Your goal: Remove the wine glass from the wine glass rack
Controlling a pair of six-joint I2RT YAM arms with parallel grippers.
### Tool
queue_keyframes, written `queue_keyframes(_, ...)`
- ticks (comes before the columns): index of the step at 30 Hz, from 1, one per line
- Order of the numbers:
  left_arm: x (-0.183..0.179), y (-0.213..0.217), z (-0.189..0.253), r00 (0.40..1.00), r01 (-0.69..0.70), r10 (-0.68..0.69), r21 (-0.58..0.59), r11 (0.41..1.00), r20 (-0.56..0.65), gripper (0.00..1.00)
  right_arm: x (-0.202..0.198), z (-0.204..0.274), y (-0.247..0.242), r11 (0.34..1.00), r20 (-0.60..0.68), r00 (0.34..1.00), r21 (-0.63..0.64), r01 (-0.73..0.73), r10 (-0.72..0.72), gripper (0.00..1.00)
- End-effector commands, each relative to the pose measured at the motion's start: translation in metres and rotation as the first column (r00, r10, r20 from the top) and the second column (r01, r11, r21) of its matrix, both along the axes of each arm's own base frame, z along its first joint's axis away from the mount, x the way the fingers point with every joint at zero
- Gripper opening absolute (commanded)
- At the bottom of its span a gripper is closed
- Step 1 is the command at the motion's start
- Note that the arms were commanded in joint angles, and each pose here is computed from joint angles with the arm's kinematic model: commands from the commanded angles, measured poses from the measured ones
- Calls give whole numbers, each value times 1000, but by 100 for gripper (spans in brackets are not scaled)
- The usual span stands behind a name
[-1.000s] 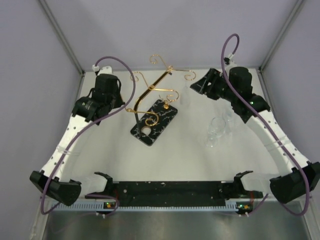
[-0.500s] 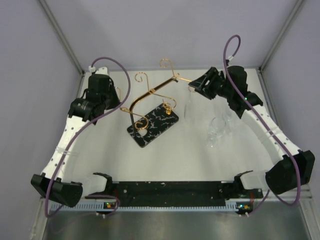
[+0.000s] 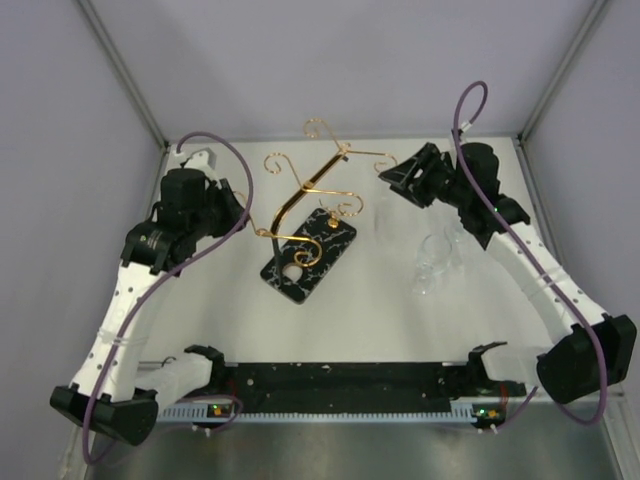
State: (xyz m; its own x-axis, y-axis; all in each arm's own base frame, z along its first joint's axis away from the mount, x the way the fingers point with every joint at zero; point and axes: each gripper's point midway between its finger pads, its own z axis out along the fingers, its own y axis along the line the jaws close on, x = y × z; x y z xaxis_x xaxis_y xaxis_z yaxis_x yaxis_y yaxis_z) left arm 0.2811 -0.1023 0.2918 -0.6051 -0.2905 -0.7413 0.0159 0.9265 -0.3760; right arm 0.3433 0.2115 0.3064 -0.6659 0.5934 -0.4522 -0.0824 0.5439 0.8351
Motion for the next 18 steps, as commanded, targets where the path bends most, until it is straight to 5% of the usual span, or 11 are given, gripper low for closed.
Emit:
queue_keyframes(1, 1, -26, 29, 991, 101, -88, -127, 987, 103, 31, 14, 3, 1, 998, 19, 999, 49, 25, -26, 52)
queue_keyframes(18, -19, -33, 42, 980, 159, -134, -173, 972, 148, 40, 35, -8, 9, 992, -29, 998, 118, 54, -51, 52)
